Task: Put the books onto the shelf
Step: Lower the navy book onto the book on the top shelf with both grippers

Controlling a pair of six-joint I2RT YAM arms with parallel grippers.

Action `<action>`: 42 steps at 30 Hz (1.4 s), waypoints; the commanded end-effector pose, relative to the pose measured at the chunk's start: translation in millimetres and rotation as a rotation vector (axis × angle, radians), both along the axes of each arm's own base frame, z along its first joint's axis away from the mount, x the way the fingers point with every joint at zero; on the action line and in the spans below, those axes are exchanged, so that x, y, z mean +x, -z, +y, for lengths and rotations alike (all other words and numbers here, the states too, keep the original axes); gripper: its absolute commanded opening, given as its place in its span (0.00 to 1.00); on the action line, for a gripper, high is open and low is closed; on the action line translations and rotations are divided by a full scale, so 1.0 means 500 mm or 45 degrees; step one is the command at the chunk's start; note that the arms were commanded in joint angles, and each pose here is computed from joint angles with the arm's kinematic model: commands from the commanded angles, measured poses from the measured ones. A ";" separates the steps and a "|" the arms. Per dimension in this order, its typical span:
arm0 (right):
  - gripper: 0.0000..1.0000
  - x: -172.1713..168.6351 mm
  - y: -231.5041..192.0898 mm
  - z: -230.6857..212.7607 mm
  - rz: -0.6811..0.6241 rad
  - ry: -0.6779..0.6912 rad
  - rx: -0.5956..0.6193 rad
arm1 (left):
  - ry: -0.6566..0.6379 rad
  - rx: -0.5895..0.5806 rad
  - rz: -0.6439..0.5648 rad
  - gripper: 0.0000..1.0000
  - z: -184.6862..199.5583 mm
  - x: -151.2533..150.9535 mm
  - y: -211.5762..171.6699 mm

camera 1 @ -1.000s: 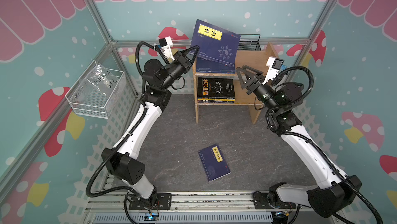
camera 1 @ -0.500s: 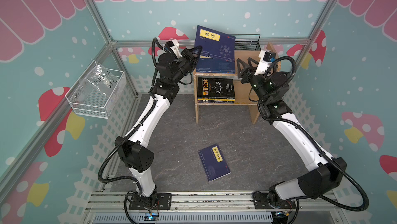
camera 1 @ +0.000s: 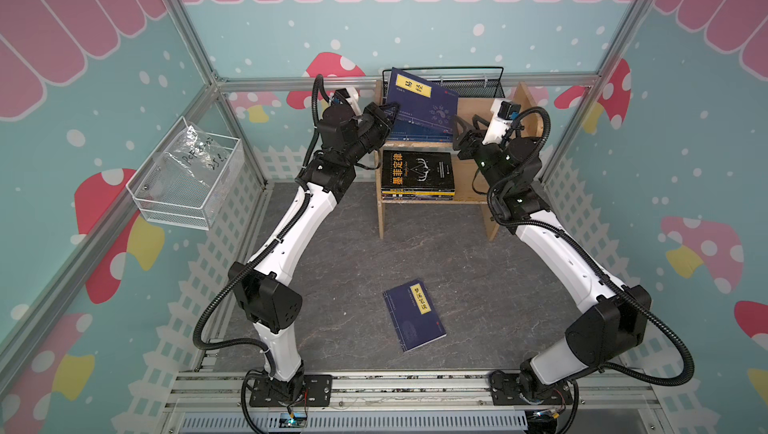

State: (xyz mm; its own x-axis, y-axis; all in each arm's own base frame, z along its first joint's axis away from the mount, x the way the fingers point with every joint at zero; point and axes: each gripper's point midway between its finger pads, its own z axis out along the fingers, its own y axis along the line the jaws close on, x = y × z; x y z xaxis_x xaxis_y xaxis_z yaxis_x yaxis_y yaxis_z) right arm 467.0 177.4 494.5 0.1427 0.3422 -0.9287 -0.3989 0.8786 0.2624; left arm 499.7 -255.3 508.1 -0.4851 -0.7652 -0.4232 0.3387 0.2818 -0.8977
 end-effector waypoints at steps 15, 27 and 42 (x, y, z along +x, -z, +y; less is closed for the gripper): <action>0.53 0.014 -0.015 0.030 -0.010 -0.097 0.044 | -0.038 -0.037 -0.036 0.00 0.028 -0.035 -0.023; 0.55 0.027 0.010 0.033 0.064 -0.095 0.055 | 0.089 -0.070 0.013 0.00 -0.017 -0.059 -0.013; 0.56 0.040 0.025 0.051 0.114 -0.138 0.028 | -0.027 -0.064 -0.001 0.05 0.013 -0.070 -0.014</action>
